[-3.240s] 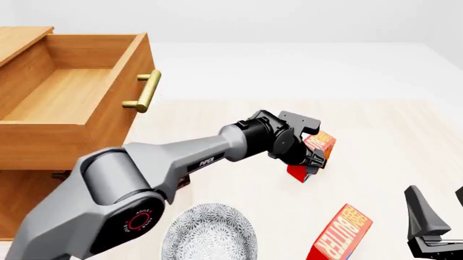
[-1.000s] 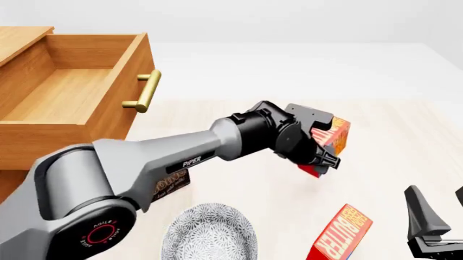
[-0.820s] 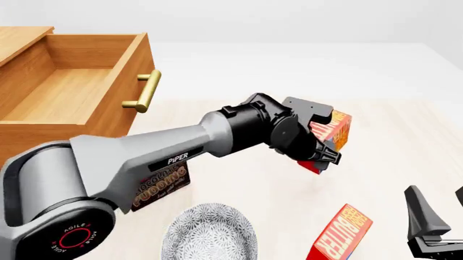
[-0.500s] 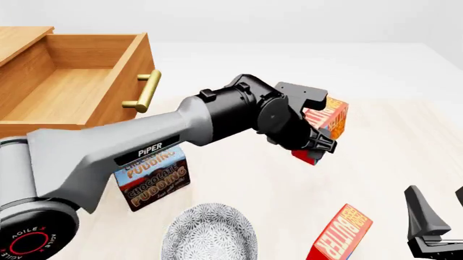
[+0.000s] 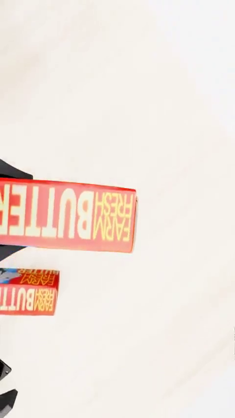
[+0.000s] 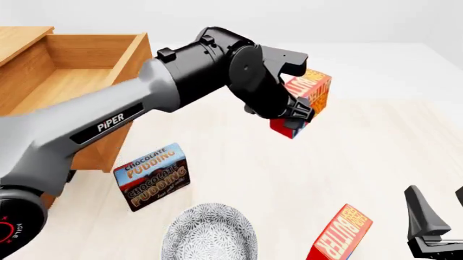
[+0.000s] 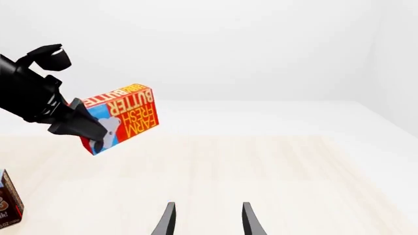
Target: Put the butter at the front in the top drawer of the cabinet and close it.
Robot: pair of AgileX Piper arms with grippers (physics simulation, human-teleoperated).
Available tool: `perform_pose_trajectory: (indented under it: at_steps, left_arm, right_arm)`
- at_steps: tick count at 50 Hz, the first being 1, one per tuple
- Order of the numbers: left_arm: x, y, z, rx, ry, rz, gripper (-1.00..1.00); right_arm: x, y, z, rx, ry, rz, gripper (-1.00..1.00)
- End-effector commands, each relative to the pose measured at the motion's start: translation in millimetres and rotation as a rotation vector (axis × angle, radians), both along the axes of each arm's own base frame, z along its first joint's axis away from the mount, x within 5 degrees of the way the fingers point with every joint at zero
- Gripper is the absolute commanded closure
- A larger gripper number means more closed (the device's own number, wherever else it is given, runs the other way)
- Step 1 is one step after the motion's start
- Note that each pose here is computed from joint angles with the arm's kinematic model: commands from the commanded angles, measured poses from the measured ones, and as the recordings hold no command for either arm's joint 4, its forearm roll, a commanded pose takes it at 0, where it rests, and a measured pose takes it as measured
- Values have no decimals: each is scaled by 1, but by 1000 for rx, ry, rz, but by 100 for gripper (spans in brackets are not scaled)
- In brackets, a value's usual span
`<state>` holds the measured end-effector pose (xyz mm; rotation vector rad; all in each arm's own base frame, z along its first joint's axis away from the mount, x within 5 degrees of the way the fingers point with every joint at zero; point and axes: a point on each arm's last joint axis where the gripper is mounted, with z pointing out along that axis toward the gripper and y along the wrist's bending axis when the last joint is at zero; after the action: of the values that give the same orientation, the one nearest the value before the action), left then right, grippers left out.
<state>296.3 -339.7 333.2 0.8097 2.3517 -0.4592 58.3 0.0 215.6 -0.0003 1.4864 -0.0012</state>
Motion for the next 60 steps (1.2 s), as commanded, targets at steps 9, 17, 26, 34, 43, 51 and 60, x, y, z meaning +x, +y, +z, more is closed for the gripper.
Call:
perform_pose_trajectory:
  at_steps: [9,17,26,34,43,51,60]
  left_arm:
    - [12,38,47,25,-73,-1,100]
    - [14,53,59,28,-96,9,100]
    - [19,70,67,28,-107,40,100]
    - [22,82,74,32,-115,60,100]
    - [25,105,86,34,-131,99,100]
    - [25,120,91,38,-136,123,100]
    - [25,138,103,40,-144,160,100]
  right_arm:
    - [-1,0,-1,1,-1,0,-100]
    - [-1,0,-1,1,-1,0,-100]
    - [-1,0,-1,0,-1,0,-100]
    - [-1,0,-1,0,-1,0,-100]
    - [-1,0,-1,0,-1,0,-100]
    - [-1,0,-1,1,-1,0,-100]
    - [-1,0,-1,0,-1,0,-100]
